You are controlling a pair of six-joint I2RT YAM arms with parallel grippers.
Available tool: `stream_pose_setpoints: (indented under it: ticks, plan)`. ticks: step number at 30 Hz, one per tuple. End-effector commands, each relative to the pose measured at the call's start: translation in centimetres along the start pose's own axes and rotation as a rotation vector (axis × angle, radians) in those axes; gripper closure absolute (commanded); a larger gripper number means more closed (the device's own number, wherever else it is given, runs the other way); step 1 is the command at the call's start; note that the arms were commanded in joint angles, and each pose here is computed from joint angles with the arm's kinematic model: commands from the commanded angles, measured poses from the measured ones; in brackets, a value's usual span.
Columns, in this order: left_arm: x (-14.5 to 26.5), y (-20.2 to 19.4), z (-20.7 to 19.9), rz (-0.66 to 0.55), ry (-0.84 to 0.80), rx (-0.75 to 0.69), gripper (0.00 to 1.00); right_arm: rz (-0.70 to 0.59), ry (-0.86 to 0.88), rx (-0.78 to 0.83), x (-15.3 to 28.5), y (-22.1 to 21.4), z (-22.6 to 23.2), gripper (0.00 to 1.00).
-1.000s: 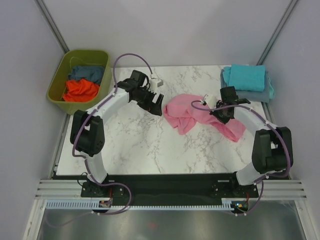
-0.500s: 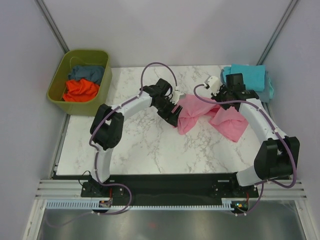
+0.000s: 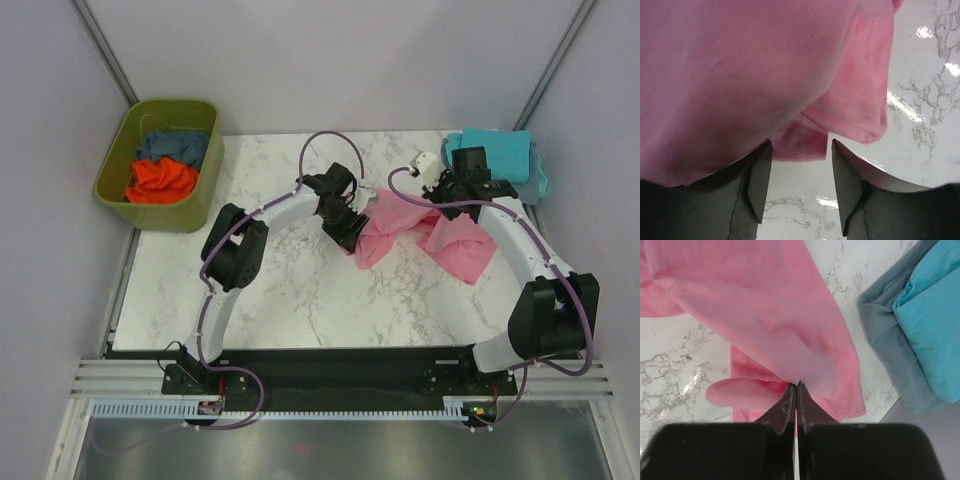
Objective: Fold and stack the t-shirts
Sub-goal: Flatten the tshirt out
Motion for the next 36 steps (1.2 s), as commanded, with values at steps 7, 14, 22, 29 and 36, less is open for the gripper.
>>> stream_pose_setpoints:
  ticks: [7,14,22,29,36]
  plan:
    - [0.0,1.0,0.9,-0.024,0.061,-0.054,0.58,-0.042,-0.051,-0.032,0.3,0.9,-1.0,1.0]
    - [-0.2,0.7,0.8,-0.014,0.059,-0.064,0.63,-0.038,-0.055,-0.047,0.0,0.8,-1.0,1.0]
    - [3.9,1.8,1.0,-0.091,0.124,-0.076,0.98,-0.074,-0.116,-0.05,1.4,1.9,-2.3,1.0]
    - [23.5,5.6,-1.6,-0.513,0.282,-0.261,0.98,-0.192,-0.328,-0.068,7.2,6.0,-8.1,1.0]
    - [34.0,2.9,-2.6,-0.722,0.448,-0.43,0.98,-0.329,-0.403,-0.083,13.5,8.3,-8.7,1.0]
Point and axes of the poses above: each gripper's point midway between its finger pads, its own x axis back along the fingers, its own z axis along the line the jaws close on, y = z × x, the point moved 4 cm from there along x, back along the fingers, and after that the axes turned 15 degrees about x, right-handed, at the moved point
